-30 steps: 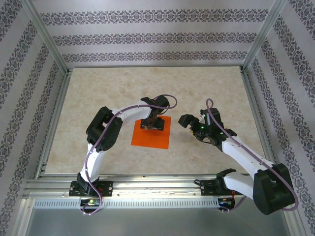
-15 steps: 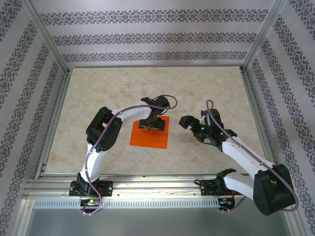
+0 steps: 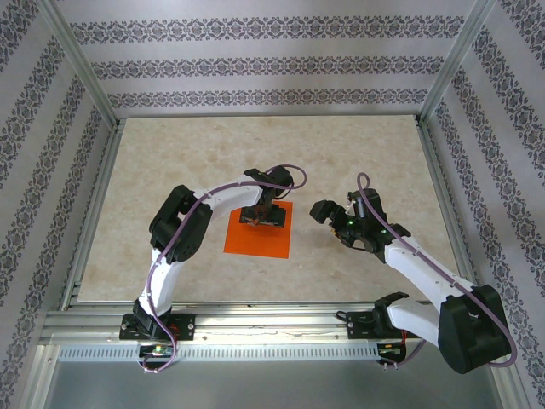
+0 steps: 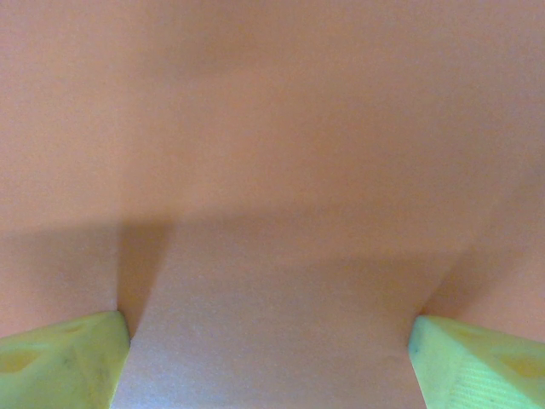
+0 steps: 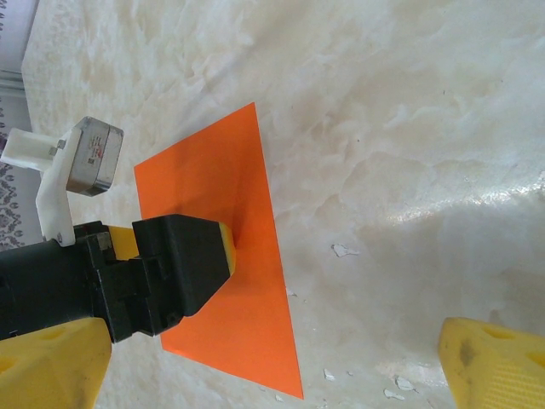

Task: Fold a paper plane with a square sheet of paper (pick it up from the middle)
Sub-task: First fold the square sheet of paper in half at the center of the table.

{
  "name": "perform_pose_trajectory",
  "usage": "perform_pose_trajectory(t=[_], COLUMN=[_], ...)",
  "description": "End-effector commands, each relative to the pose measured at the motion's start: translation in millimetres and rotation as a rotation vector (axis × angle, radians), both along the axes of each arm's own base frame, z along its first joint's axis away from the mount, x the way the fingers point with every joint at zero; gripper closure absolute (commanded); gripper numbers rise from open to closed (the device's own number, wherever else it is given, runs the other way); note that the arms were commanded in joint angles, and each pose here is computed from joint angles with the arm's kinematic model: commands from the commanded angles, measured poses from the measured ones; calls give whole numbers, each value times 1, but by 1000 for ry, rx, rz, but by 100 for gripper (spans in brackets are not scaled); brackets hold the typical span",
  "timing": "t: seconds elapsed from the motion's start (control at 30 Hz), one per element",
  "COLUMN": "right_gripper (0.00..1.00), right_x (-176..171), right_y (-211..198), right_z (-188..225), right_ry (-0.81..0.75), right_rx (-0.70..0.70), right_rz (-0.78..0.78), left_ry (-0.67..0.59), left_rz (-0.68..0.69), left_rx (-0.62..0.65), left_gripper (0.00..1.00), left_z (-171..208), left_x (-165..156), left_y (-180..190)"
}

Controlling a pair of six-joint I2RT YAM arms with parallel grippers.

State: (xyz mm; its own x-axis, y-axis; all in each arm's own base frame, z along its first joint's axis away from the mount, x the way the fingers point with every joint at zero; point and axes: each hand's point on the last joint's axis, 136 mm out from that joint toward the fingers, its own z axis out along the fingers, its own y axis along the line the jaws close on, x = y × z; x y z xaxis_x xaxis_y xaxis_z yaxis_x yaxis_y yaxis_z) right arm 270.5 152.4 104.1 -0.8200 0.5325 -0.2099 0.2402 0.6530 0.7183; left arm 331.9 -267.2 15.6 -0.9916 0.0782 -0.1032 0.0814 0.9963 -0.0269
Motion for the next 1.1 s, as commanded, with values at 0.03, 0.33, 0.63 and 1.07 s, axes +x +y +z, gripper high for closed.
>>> perform_pose_trajectory(t=[0.03, 0.33, 0.63, 1.07], right_gripper=[2, 2, 2, 2], right_x=[-3, -2, -3, -4], right_y=[-4, -5, -5, -4], right_z=[-1, -2, -2, 2], right_ry=[-1, 10, 11, 1], right_rx=[-8, -7, -7, 6], right_rz=[-29, -29, -34, -32], left_ry=[157, 178, 171, 42], left_rz=[1, 3, -2, -28], left_rx=[80, 86, 72, -42], left_gripper=[13, 16, 20, 52], left_z=[-48, -57, -54, -13], left_x=[-33, -36, -36, -17], left_y=[13, 13, 12, -5])
